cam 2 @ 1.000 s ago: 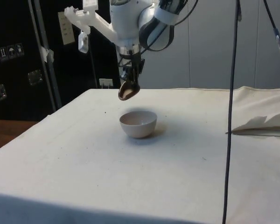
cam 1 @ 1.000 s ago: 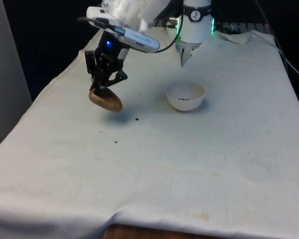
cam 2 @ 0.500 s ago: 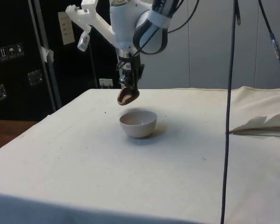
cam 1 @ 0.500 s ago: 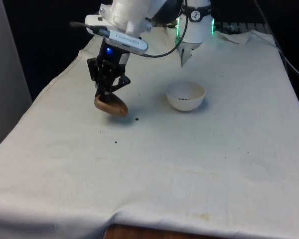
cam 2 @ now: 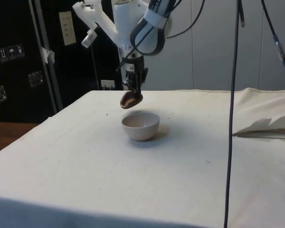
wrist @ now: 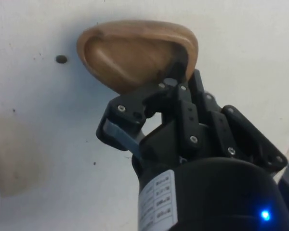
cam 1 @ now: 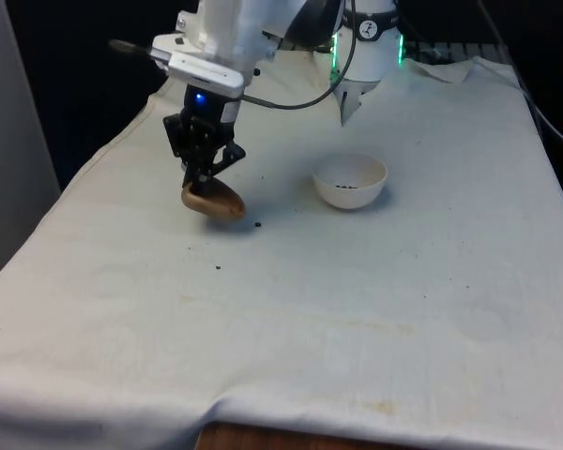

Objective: Pour the coffee beans from the cup into the bowl.

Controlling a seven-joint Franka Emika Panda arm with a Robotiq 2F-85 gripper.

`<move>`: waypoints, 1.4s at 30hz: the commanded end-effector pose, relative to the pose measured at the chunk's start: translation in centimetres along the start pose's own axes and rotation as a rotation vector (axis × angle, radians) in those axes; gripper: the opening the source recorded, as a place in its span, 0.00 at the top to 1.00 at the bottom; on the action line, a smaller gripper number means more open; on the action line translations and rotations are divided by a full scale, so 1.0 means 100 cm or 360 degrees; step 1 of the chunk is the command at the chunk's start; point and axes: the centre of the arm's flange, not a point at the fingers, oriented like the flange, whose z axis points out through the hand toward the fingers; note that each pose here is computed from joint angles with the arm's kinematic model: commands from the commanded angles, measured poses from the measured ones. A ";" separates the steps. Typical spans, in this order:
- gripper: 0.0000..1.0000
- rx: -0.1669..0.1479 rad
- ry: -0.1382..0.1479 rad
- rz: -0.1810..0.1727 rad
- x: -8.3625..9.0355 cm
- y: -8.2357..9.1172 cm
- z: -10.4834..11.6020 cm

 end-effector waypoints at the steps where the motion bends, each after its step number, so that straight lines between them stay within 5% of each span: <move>1: 1.00 0.0037 -0.0002 0.0000 0.000 0.000 0.001; 3: 1.00 0.0017 -0.0006 0.0002 0.001 0.001 0.000; 11: 1.00 0.0119 -0.0039 0.0000 0.001 0.007 0.004; 12: 1.00 0.0086 -0.0032 0.0001 0.001 0.007 0.003; 16: 1.00 0.0162 -0.0055 0.0001 0.001 0.011 0.007; 29: 1.00 0.0273 -0.0086 -0.0008 0.003 0.021 0.017; 30: 1.00 0.0247 -0.0076 -0.0004 0.002 0.022 0.017; 32: 1.00 0.0300 -0.0094 -0.0009 0.004 0.024 0.021; 37: 1.00 0.0356 -0.0114 -0.0012 0.007 0.030 0.029; 38: 1.00 0.0330 -0.0109 -0.0009 0.005 0.031 0.029; 42: 1.00 0.0392 -0.0129 -0.0014 0.008 0.035 0.033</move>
